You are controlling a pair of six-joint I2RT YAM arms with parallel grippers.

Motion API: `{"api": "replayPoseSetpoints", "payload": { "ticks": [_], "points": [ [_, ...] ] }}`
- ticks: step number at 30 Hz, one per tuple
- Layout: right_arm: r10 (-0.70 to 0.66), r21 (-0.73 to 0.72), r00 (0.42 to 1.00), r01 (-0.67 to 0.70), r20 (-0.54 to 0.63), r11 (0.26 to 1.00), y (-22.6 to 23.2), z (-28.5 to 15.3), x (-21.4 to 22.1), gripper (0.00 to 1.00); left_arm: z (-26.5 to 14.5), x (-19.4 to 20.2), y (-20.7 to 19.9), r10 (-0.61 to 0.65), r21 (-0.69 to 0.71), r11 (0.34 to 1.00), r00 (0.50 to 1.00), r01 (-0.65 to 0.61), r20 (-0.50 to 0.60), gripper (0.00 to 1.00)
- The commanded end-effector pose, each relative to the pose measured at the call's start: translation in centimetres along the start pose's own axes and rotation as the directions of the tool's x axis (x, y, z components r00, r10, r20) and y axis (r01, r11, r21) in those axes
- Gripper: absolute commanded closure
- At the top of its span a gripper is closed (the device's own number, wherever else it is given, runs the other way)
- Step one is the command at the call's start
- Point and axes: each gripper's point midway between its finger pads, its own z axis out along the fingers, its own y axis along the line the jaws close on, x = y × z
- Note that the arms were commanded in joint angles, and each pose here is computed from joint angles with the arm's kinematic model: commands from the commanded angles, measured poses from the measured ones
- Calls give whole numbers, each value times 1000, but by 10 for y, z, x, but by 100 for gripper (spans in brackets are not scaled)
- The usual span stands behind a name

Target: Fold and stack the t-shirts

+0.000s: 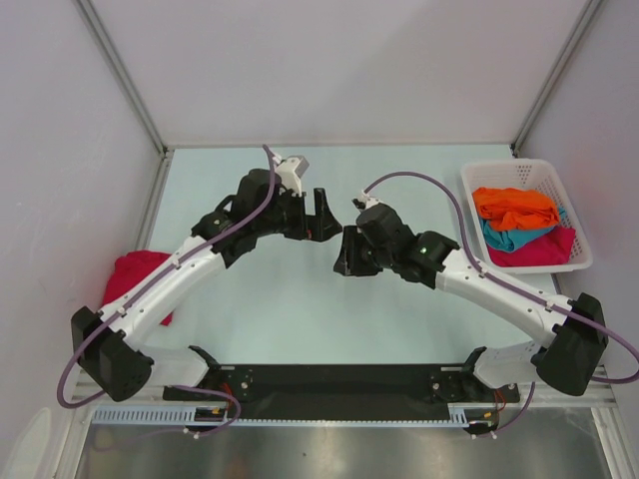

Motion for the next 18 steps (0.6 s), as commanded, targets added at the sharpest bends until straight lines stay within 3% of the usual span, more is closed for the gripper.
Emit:
{"api": "replayPoseSetpoints", "payload": {
  "ticks": [1, 18],
  "points": [
    [24, -47, 999, -22, 37, 999, 10, -2, -12, 62, -5, -6, -9, 7, 57, 998, 999, -9, 33, 0],
    [45, -12, 999, -45, 11, 999, -9, 6, -10, 62, 2, -8, 17, -2, 4, 1000, 1000, 2, 25, 0]
  ]
}}
